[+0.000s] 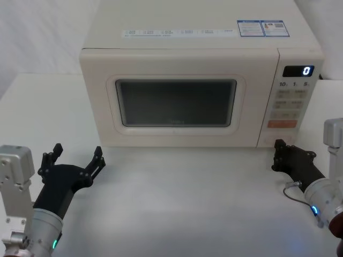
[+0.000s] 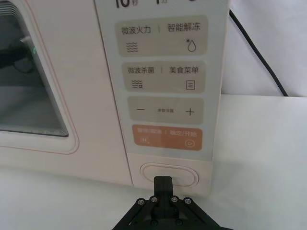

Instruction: Press the button to open the microwave door with one hand; close the microwave door with the other hand.

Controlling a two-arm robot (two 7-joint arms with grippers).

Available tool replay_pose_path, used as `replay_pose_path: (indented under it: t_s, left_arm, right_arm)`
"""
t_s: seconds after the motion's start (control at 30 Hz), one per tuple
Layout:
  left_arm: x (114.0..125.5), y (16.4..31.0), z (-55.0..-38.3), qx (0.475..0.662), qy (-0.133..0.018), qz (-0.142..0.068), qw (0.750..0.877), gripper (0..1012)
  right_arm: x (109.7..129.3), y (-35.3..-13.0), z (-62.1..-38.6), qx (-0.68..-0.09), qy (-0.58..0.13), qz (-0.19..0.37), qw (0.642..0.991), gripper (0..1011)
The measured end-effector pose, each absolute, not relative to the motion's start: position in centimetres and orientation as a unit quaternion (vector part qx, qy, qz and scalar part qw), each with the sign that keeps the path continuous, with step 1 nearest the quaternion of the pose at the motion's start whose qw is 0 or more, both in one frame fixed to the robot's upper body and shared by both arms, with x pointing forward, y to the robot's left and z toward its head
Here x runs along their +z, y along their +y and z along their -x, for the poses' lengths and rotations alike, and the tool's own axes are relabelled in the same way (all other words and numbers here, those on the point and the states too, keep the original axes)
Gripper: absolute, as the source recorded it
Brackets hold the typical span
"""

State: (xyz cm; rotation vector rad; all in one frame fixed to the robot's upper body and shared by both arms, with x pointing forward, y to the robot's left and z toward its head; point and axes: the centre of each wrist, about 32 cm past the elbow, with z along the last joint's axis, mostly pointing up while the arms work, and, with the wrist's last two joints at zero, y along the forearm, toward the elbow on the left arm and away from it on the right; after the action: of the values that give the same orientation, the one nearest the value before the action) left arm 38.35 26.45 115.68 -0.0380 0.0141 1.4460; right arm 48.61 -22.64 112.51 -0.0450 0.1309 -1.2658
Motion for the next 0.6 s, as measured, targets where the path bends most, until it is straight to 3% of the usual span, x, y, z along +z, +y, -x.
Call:
replay_pose_path:
  t_s: [0.6]
  left_arm:
    - [115.68, 26.45, -38.35, 0.662, 0.006, 0.017, 0.750, 1001]
  right_arm:
    - [112.25, -22.36, -49.50, -0.593, 0.061, 0.019, 0.803, 0]
